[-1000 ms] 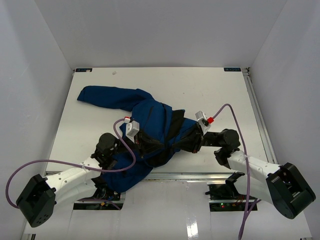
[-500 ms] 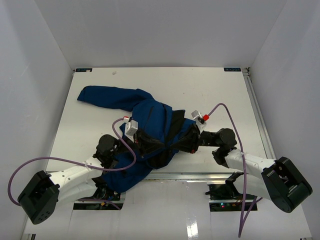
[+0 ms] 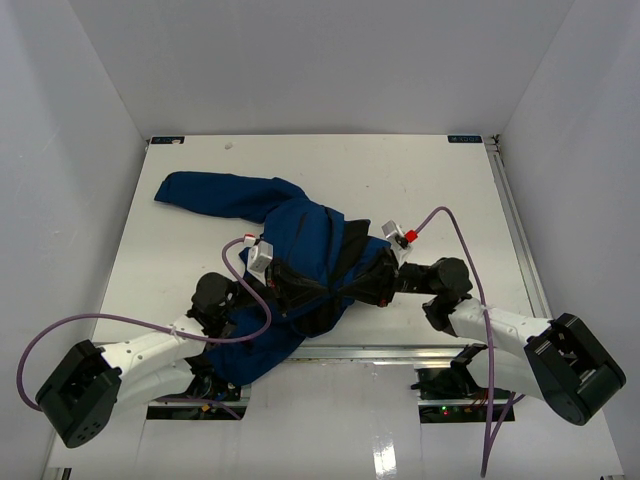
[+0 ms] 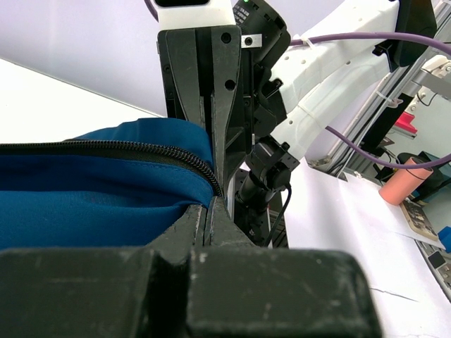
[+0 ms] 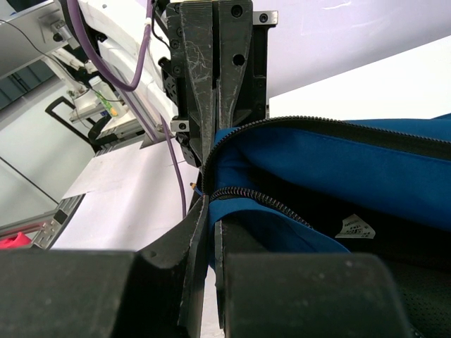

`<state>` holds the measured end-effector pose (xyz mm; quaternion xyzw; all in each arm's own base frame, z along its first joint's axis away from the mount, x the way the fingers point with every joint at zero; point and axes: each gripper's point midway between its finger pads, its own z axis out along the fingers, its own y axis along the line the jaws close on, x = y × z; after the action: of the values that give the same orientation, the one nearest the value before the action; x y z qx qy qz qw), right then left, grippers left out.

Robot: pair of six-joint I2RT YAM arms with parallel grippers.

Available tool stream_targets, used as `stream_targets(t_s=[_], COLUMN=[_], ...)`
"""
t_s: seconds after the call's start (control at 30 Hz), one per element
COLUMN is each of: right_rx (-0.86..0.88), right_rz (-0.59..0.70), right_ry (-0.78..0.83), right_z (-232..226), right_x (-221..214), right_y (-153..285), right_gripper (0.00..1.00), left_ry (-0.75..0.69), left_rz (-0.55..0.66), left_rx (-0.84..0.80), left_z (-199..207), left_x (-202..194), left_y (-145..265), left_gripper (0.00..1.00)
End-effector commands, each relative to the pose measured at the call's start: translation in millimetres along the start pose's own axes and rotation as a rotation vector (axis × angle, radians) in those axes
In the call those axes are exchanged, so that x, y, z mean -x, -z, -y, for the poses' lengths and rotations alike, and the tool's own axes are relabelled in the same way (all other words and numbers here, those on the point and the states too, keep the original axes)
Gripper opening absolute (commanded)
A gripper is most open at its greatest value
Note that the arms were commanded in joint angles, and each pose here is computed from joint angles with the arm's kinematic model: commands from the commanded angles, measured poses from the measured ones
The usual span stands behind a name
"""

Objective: Zip up the jacket

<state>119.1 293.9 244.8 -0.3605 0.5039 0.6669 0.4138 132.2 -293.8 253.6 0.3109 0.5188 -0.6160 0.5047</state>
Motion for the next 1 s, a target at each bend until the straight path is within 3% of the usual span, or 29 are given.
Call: stream_targets(t_s=[0.0, 0.97], right_rx=[0.084, 0.048], right_rz=[0.107, 0.114], right_ry=[0.190, 0.183], right_z=[-20.2, -14.3], right_x=[38.5, 43.9], right_y=[-9.4, -12.8], right_gripper=[0.08, 0.08], left_ry=[-0.019, -0.022], left_rz=[0.044, 0.006], left_rx=[-0.007, -0.028], left_z=[2.2, 1.8], left_x=[10.0, 2.1], left_y=[-0.9, -3.0], left_gripper=[0.00, 0.00])
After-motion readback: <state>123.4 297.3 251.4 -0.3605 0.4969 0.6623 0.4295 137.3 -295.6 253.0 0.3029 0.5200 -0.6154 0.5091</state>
